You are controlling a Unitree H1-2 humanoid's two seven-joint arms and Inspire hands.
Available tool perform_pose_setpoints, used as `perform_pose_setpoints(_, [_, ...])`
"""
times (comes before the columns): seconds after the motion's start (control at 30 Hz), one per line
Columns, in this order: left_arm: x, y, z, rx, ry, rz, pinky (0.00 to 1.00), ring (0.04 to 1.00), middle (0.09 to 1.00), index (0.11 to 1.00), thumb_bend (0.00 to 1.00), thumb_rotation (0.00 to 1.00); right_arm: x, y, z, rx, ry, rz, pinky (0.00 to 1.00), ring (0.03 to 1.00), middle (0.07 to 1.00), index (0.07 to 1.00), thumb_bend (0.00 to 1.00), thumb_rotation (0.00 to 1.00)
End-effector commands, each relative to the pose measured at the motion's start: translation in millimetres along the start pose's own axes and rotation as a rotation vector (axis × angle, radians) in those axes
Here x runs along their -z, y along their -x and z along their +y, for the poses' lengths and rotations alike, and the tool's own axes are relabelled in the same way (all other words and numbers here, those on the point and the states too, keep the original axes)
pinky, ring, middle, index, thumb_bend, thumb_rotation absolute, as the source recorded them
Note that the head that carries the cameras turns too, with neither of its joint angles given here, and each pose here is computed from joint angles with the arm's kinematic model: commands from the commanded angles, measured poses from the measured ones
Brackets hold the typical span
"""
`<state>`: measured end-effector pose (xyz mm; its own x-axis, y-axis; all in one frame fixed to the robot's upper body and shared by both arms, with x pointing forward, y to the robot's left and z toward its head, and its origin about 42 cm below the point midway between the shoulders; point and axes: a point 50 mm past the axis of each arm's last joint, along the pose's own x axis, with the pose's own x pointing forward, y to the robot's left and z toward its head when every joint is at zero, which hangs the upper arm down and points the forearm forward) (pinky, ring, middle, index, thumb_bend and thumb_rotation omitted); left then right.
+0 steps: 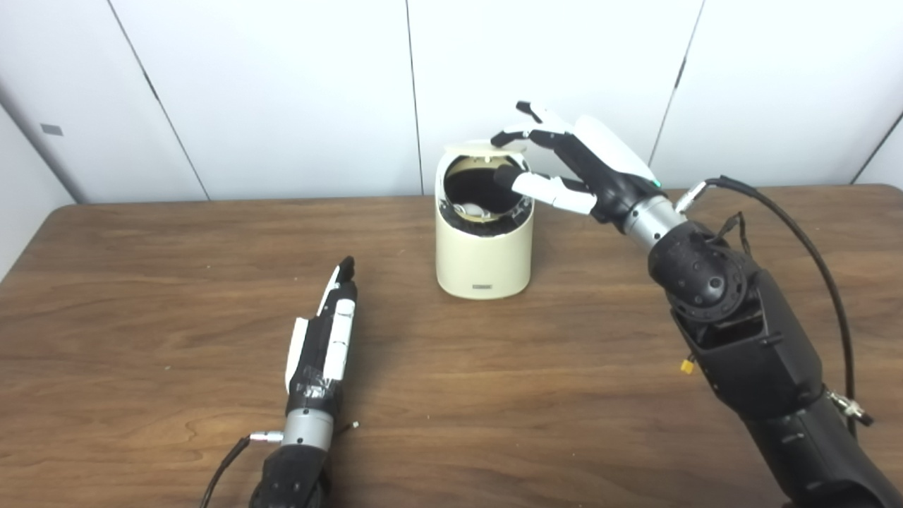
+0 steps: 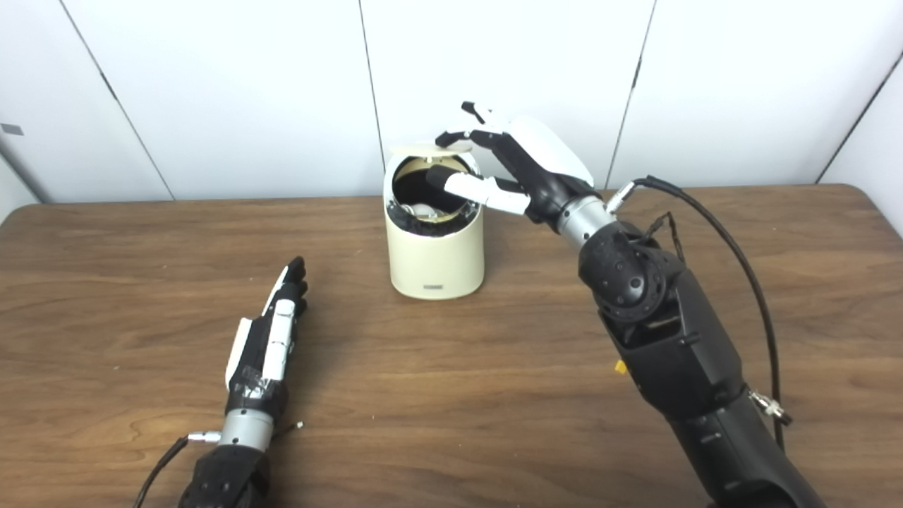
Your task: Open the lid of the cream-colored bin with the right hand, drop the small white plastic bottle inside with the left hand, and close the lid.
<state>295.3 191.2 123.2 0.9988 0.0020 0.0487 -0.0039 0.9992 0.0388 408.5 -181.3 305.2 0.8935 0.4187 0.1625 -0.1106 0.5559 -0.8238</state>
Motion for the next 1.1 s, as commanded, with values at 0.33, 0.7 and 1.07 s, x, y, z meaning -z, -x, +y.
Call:
perform_pose_setpoints(0.33, [-8, -4, -6, -0.006, -0.002, -0.002, 1.0, 0.993, 0.999, 0.989, 0.57, 1.0, -14, 3, 6, -0.042, 0.098, -0.068, 1.0, 1.0, 0.986, 0.732, 0.64, 1.0])
perform_pose_setpoints(0.7, [-11, -5, -7, -0.013, -0.016, 0.003, 1.0, 0.997, 0.992, 0.976, 0.6, 1.0, -2, 12, 6, -0.064, 0.109, -0.045, 1.0, 1.0, 0.995, 0.73, 0.61, 1.0])
perform_pose_setpoints(1.07, [-11, -5, -8, -0.017, -0.017, 0.002, 1.0, 0.996, 0.992, 0.973, 0.6, 1.0, 4, 16, 6, -0.067, 0.105, -0.032, 1.0, 1.0, 0.997, 0.737, 0.61, 1.0])
